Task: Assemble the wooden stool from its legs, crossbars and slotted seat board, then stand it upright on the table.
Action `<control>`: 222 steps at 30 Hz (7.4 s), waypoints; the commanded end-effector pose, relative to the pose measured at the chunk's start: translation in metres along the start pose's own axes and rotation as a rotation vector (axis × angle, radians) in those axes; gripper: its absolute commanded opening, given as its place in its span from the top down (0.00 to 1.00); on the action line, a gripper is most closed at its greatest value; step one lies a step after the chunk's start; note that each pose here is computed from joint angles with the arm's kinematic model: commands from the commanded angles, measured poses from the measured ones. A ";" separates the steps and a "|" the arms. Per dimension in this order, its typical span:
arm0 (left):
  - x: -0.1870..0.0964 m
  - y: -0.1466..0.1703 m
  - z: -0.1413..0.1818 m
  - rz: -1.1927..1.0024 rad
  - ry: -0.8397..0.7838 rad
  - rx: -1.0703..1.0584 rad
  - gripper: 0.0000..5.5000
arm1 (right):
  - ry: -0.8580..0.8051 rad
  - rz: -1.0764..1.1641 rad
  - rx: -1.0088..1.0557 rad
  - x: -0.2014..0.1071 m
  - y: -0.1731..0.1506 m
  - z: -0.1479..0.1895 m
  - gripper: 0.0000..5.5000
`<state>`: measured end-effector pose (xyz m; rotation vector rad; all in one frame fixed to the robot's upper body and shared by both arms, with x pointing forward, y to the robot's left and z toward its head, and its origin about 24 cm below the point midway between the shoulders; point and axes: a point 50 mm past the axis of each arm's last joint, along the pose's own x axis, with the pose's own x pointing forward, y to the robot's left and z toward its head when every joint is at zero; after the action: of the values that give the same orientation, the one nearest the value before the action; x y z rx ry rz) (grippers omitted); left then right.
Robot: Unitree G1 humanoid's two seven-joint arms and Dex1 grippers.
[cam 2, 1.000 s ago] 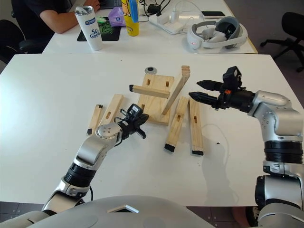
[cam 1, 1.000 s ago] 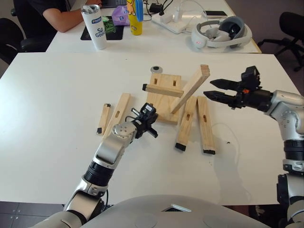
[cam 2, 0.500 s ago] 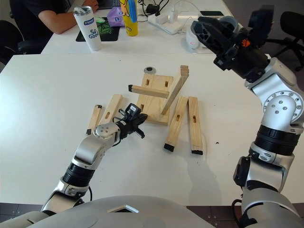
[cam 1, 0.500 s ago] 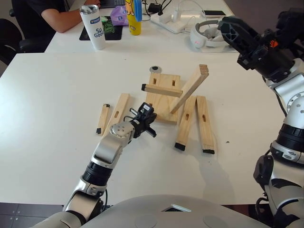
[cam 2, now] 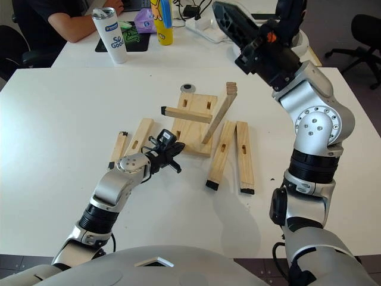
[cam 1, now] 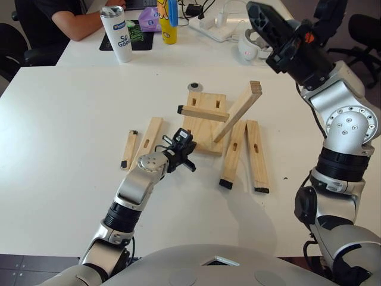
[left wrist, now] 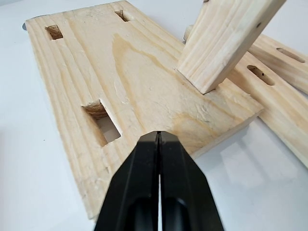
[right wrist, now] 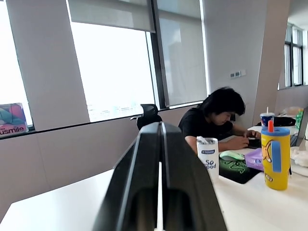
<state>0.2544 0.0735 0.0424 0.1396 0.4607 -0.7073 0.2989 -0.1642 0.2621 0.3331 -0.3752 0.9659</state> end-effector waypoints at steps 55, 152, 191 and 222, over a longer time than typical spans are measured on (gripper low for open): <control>-0.021 -0.009 -0.014 0.077 0.072 -0.131 1.00 | 0.863 -0.698 0.050 -0.115 0.031 -0.112 1.00; -0.133 0.030 0.175 -0.549 -0.752 -0.169 0.71 | -0.056 -0.073 0.151 -0.021 0.008 0.045 0.62; -0.173 0.047 0.210 -0.870 -0.539 -0.249 0.22 | 0.497 0.509 0.320 -0.049 0.063 -0.015 0.62; -0.170 0.047 0.199 -0.875 -0.375 -0.120 0.62 | 0.626 0.447 0.232 -0.073 0.043 -0.027 0.48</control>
<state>0.2495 0.1545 0.2926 -0.3476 0.1866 -1.4873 0.2304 -0.1757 0.2176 0.1890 0.2249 1.5539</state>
